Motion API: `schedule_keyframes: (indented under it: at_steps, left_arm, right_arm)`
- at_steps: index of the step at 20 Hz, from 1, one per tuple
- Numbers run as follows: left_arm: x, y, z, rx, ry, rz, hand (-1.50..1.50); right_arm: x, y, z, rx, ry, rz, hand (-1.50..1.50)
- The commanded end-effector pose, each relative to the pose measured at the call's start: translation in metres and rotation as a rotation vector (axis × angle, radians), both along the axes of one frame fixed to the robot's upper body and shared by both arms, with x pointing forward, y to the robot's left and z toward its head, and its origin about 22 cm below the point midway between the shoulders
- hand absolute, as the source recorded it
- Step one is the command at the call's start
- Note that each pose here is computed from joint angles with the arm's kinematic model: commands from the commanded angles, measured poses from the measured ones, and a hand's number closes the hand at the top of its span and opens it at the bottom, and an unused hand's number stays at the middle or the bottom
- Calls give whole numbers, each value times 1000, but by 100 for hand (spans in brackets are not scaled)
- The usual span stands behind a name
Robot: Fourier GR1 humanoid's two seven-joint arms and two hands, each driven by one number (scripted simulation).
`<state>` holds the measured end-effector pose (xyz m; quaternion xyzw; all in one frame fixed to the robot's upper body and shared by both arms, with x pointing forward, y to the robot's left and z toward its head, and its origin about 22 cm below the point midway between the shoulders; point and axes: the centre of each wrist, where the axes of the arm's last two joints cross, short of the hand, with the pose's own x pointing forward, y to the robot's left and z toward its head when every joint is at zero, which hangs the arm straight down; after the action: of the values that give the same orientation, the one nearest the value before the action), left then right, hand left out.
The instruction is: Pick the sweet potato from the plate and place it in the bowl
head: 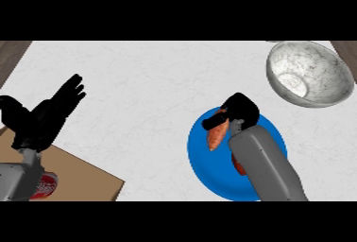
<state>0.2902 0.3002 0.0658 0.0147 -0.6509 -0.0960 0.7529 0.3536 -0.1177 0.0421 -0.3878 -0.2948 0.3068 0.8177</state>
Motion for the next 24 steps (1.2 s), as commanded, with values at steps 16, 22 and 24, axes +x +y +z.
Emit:
schedule_keyframes:
  at_steps: [16,22,24]
  left_arm:
    - [-7,16,-8,-10,19,89,0]
    - [-14,19,-14,-8,17,66,0]
    - [-13,20,-10,-2,4,70,0]
  right_arm:
    - [-36,-230,34,-165,-85,430,150]
    - [-67,-344,113,-164,-245,578,150]
    - [-86,-378,124,-158,-309,614,150]
